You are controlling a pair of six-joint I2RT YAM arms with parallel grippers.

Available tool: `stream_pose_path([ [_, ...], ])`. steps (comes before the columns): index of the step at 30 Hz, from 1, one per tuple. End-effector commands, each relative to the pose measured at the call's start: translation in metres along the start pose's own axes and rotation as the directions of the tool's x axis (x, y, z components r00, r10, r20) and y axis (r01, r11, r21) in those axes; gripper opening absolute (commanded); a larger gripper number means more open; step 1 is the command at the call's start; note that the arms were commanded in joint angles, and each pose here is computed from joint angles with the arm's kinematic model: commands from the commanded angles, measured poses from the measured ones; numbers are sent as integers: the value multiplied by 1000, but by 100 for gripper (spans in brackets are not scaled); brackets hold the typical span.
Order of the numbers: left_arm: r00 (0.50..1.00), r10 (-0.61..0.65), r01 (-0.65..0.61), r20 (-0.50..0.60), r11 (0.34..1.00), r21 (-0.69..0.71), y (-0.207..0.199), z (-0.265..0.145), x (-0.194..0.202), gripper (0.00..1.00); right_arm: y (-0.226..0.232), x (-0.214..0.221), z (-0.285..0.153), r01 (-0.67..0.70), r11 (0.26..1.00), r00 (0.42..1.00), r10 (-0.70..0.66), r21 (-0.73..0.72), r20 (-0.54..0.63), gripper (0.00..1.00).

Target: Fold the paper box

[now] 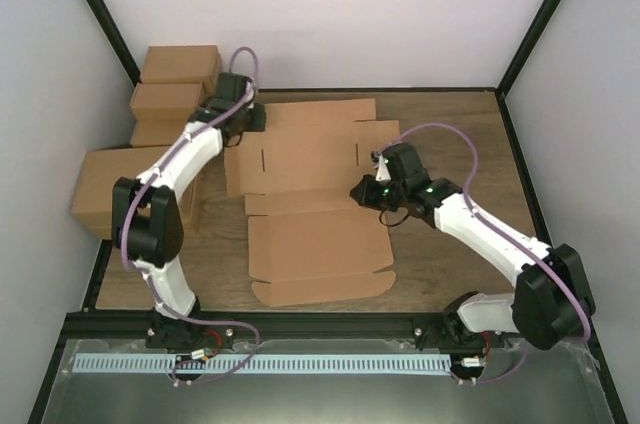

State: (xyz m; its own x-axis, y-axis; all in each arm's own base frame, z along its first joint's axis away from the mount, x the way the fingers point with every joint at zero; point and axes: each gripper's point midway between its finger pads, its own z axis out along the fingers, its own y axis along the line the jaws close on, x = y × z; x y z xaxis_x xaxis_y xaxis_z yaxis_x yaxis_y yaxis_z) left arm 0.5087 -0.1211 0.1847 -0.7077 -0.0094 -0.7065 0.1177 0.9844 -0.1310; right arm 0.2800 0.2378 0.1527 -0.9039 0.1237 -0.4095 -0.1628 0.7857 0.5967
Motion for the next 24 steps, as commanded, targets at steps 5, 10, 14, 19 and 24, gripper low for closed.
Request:
stream_pose_path([
  [5,937,178,-127,301,975,-184,-60,-74,9,4,23,-65,-50,-137,981,968,161,-134,191,8],
  [10,890,209,-162,406,976,-146,-83,-107,43,4,33,-91,-85,-237,953,902,288,-188,321,39],
  [14,853,285,-238,438,958,-161,-101,-123,60,4,35,-96,-97,-336,906,845,411,-256,343,81],
  [19,807,342,-294,481,940,-174,-116,-143,78,4,39,-98,-96,-442,852,806,514,-280,294,100],
  [24,787,302,-290,538,951,-108,-116,-161,87,4,31,-110,-95,-545,817,759,576,-186,304,100],
])
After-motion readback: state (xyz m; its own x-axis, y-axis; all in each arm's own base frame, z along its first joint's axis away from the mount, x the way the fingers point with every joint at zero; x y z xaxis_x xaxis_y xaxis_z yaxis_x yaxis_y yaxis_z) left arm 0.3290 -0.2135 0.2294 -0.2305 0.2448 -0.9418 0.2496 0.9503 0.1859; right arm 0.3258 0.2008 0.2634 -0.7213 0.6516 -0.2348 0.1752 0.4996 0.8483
